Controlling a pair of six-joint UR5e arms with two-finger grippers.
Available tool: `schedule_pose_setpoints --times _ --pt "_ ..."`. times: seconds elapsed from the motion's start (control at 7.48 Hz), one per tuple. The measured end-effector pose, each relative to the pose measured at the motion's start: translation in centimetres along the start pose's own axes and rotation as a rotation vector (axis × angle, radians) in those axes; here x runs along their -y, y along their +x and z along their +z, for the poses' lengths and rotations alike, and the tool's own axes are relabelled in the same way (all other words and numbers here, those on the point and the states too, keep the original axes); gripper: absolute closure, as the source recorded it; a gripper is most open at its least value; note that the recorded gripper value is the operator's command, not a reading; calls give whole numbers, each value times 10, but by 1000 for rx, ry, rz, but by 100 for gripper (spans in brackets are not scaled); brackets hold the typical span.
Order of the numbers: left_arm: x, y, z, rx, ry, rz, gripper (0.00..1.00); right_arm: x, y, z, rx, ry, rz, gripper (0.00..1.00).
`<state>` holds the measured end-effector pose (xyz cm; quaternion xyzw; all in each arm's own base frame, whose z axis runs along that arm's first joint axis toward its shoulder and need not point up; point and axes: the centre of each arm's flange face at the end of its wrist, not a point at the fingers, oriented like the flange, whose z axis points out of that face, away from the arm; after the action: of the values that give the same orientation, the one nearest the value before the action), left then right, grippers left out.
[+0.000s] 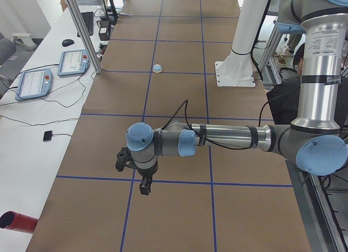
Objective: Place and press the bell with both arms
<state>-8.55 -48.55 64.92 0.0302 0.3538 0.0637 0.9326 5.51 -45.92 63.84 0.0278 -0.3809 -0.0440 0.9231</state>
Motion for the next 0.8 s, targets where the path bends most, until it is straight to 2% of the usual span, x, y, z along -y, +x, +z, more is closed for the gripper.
schedule_pose_setpoints --times 0.4,0.8 --pt "0 0 0 1 1 1 0 0 -1 -1 -1 -1 3 0" --pt "0 0 0 1 1 1 0 0 -12 -12 1 -47 49 0"
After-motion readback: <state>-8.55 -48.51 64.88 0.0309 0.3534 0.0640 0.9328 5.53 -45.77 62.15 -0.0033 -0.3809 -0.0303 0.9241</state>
